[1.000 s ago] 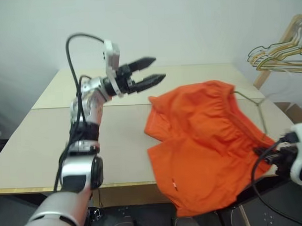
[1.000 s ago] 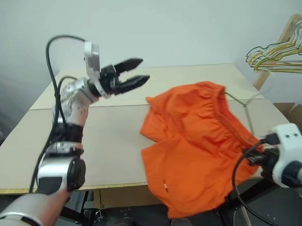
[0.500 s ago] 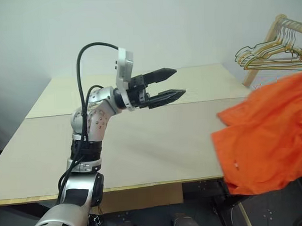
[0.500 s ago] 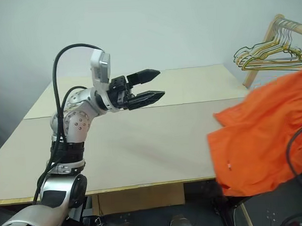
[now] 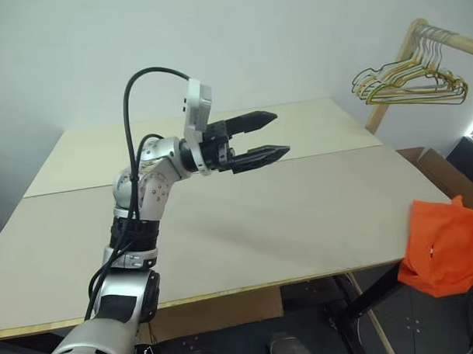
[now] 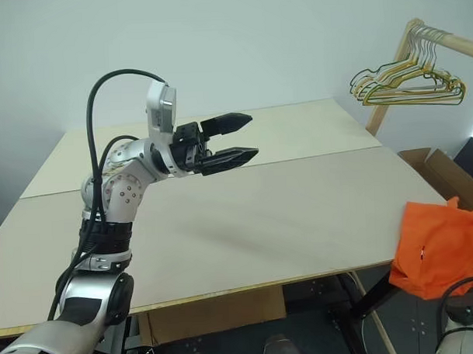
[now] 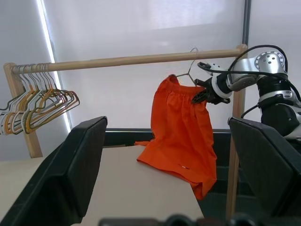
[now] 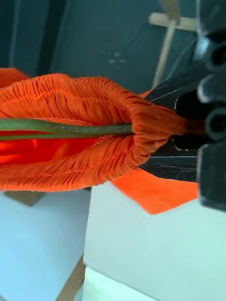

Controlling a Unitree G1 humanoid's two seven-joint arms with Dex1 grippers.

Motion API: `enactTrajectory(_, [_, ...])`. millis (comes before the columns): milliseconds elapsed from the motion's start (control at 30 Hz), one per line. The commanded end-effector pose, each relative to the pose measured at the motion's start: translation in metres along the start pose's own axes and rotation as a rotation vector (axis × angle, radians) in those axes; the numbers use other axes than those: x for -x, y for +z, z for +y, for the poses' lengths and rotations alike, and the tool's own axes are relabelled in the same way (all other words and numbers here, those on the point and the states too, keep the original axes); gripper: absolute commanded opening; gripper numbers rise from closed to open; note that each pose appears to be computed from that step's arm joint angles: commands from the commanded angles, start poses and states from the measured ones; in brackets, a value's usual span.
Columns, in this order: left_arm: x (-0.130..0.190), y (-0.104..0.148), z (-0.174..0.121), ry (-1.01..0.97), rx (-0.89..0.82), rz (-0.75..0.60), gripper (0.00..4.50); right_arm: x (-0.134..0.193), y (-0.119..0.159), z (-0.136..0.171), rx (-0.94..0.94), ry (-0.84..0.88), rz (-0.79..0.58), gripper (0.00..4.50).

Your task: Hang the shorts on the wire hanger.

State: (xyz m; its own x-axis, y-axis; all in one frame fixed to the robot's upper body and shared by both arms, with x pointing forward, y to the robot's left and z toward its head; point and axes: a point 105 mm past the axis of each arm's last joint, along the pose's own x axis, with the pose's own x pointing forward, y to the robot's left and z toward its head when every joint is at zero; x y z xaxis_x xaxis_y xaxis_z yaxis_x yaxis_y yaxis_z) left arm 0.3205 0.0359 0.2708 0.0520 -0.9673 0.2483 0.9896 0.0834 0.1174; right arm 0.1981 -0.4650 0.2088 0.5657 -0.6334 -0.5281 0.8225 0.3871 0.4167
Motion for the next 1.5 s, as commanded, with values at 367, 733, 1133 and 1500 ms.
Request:
enactTrajectory(367, [0.002, 0.016, 0.000, -0.015, -0.075, 0.008, 4.50, 0.034, 0.024, 0.007, 0.139, -0.201, -0.224, 2.59])
enactTrajectory(733, [0.006, 0.020, 0.003, 0.004, -0.094, 0.016, 4.50, 0.143, 0.067, 0.091, 0.554, -0.446, -1.180, 4.47])
enactTrajectory(1133, [0.043, -0.012, 0.018, 0.098, -0.191, 0.235, 4.50, 0.124, -0.094, 0.232, 0.947, 0.990, -0.829, 4.47])
enactTrajectory(1500, [0.090, -0.031, 0.007, 0.170, -0.235, 0.422, 4.50, 0.129, -0.173, 0.216, 1.281, 1.605, -0.327, 4.47])
